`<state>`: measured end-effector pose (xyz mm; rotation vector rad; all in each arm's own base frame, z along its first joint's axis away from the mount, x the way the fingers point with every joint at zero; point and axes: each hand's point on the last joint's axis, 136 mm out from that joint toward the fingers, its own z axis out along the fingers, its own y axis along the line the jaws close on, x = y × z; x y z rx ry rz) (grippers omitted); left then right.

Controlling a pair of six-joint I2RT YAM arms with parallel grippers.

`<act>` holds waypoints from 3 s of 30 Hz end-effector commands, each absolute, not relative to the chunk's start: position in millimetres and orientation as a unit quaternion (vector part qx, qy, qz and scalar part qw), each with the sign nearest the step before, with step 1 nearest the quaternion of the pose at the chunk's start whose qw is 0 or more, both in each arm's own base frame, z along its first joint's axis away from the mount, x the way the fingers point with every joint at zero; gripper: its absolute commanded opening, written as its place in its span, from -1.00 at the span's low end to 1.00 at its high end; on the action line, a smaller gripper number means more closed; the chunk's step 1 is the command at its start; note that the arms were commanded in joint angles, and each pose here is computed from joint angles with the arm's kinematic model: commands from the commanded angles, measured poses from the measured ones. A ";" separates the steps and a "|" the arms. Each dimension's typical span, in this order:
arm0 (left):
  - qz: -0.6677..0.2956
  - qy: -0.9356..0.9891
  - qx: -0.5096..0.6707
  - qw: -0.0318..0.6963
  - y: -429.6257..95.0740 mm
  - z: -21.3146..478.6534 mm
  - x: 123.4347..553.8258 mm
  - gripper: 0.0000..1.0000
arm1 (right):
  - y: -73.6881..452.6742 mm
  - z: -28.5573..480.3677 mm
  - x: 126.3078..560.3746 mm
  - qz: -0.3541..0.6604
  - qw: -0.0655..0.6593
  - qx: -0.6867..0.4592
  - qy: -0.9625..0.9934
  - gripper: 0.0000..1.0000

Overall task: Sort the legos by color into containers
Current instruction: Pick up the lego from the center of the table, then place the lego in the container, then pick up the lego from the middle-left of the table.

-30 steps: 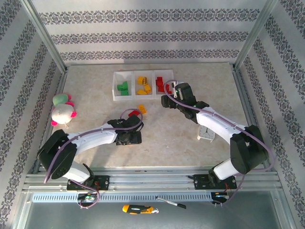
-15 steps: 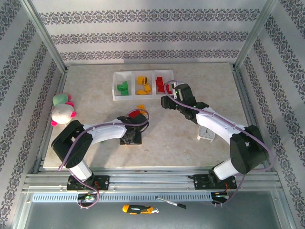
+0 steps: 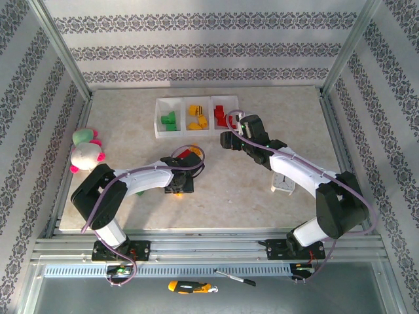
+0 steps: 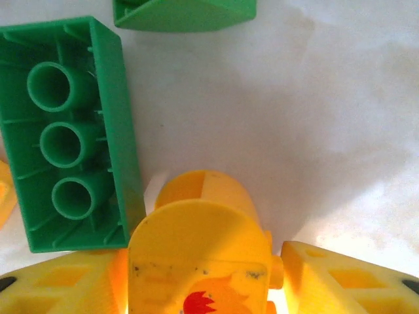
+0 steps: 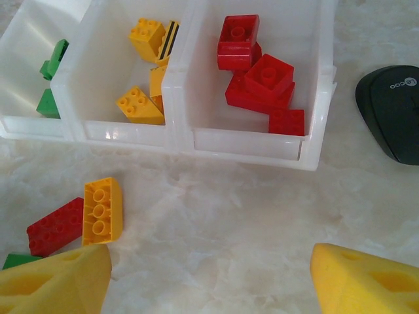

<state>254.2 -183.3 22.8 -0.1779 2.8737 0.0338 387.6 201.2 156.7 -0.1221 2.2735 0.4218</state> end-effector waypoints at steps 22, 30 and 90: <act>-0.049 0.955 -0.036 0.290 -205.7 142.9 362.6 -0.27 | 186.9 182.2 371.8 0.179 0.427 -0.017 0.886 0.59; -0.050 0.940 -0.029 0.336 -211.1 164.7 473.3 -0.27 | 184.4 185.9 370.3 0.178 0.431 -0.016 0.884 0.59; 0.035 0.909 -0.238 0.339 -24.9 148.0 282.1 1.00 | 369.5 138.0 330.2 0.216 0.337 -0.243 0.884 0.63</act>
